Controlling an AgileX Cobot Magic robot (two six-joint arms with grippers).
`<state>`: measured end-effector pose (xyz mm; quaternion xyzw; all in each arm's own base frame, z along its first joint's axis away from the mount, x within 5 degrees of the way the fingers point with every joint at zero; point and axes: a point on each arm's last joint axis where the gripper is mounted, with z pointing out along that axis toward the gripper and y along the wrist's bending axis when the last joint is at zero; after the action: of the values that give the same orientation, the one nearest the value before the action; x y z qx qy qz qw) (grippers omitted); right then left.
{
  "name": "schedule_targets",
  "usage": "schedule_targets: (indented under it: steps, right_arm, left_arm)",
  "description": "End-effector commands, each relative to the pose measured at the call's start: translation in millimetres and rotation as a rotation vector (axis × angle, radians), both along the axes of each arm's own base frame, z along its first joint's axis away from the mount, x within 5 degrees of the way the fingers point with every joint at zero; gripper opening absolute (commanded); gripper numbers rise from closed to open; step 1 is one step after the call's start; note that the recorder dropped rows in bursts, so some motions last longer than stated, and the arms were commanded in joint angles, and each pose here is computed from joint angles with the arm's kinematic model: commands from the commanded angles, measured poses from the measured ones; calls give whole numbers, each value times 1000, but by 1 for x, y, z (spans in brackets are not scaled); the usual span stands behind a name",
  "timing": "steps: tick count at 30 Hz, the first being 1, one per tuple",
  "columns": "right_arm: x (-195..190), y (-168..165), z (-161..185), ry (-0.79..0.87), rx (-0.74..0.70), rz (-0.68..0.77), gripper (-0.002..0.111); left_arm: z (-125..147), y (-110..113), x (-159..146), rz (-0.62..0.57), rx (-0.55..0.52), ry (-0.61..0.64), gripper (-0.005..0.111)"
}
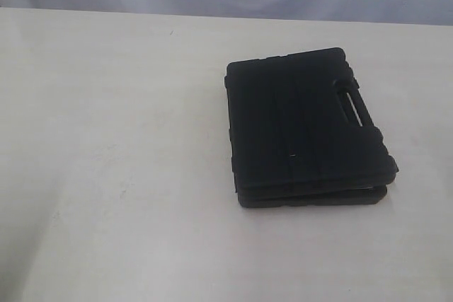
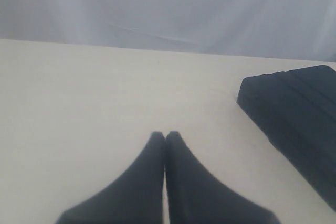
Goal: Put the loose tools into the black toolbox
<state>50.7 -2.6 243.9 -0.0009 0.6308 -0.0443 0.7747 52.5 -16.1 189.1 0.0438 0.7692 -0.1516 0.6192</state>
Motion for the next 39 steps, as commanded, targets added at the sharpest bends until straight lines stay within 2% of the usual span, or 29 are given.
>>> schedule_targets:
  steps: [1,14,17,25,31,39]
  right_arm:
    - [3,0,-18,43,-22,-9,-1]
    - [5,-1,-30,109,-5,-12,-1]
    - [5,-1,-30,107,34,-6,-1]
    - [5,-3,-44,263,99,-21,-1]
    - [3,-4,-61,449,127,-47,-1]
    - [2,-4,-62,445,265,-52,-1]
  left_arm:
    - [-1,0,0,-5,5,-5,0]
    - [-1,0,0,-5,5,-5,0]
    - [-1,0,0,-5,5,-5,0]
    - [-1,0,0,-5,5,-5,0]
    - [-1,0,0,-5,5,-5,0]
    - [-1,0,0,-5,5,-5,0]
